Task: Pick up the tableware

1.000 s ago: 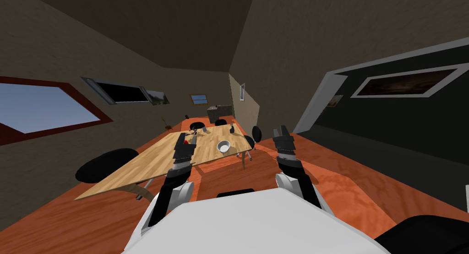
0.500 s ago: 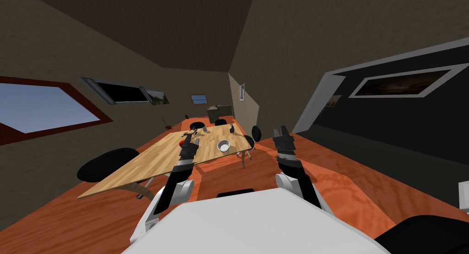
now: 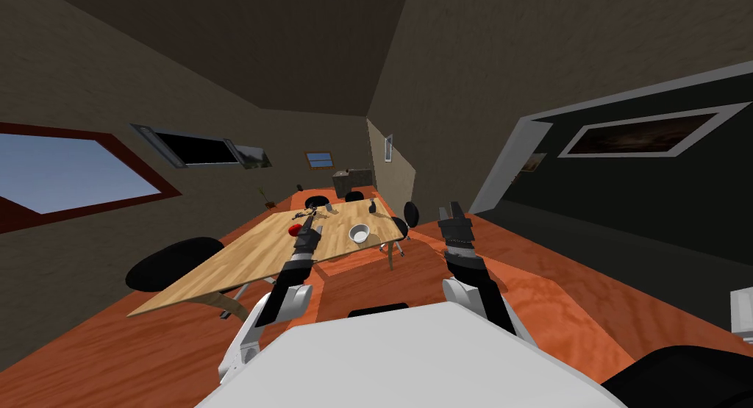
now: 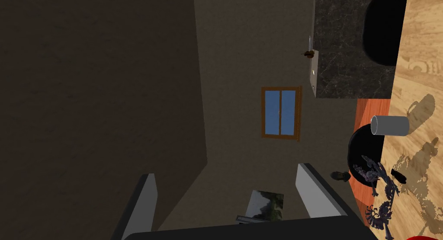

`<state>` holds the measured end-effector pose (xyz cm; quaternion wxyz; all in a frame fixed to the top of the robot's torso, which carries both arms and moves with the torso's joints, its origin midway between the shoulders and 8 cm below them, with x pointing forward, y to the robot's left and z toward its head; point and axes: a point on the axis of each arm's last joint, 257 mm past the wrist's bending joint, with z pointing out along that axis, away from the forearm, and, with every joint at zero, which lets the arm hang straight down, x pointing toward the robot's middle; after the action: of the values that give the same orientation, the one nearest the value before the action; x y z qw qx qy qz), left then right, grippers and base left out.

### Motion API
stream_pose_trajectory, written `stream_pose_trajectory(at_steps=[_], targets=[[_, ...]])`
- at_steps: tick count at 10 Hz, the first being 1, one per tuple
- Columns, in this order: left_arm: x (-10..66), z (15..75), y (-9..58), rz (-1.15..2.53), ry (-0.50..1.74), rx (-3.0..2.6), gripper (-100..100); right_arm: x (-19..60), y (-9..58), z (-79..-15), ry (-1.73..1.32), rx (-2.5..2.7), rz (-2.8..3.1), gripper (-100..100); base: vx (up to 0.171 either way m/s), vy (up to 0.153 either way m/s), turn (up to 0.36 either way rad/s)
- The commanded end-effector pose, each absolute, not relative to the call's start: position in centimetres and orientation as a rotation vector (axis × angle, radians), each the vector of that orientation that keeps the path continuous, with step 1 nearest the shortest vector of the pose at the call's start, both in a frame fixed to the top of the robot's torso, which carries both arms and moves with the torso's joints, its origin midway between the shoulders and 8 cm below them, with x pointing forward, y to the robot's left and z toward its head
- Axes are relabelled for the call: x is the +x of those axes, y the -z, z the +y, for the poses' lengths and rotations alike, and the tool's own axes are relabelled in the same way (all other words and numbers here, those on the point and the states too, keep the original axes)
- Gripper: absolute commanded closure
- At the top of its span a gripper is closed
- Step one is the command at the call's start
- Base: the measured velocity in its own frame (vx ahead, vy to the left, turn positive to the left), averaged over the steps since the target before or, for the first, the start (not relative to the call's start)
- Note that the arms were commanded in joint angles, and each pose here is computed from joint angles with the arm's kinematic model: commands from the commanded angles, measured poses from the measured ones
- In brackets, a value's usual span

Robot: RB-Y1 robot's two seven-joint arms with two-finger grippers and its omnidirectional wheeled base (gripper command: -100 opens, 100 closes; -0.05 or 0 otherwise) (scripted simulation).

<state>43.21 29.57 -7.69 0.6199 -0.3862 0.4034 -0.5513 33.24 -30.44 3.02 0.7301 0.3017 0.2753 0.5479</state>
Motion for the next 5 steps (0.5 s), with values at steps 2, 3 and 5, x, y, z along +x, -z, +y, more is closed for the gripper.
stream_pose_trajectory(at_steps=[2,3,5], targets=[[44.4,30.0,9.5,0.975,1.234,-0.944,-100,33.2,-3.0,-30.4,-1.206,0.664,0.606,0,-0.013,0.001,-0.002],[45.1,30.3,10.5,0.996,1.218,-0.970,-100,33.2,-3.0,-30.4,-1.206,0.664,0.606,0,-0.013,-0.003,-0.001],[46.0,30.8,12.2,1.032,1.190,-1.019,-100,33.2,-3.0,-30.4,-1.206,0.664,0.606,0,-0.010,-0.003,-0.001]])
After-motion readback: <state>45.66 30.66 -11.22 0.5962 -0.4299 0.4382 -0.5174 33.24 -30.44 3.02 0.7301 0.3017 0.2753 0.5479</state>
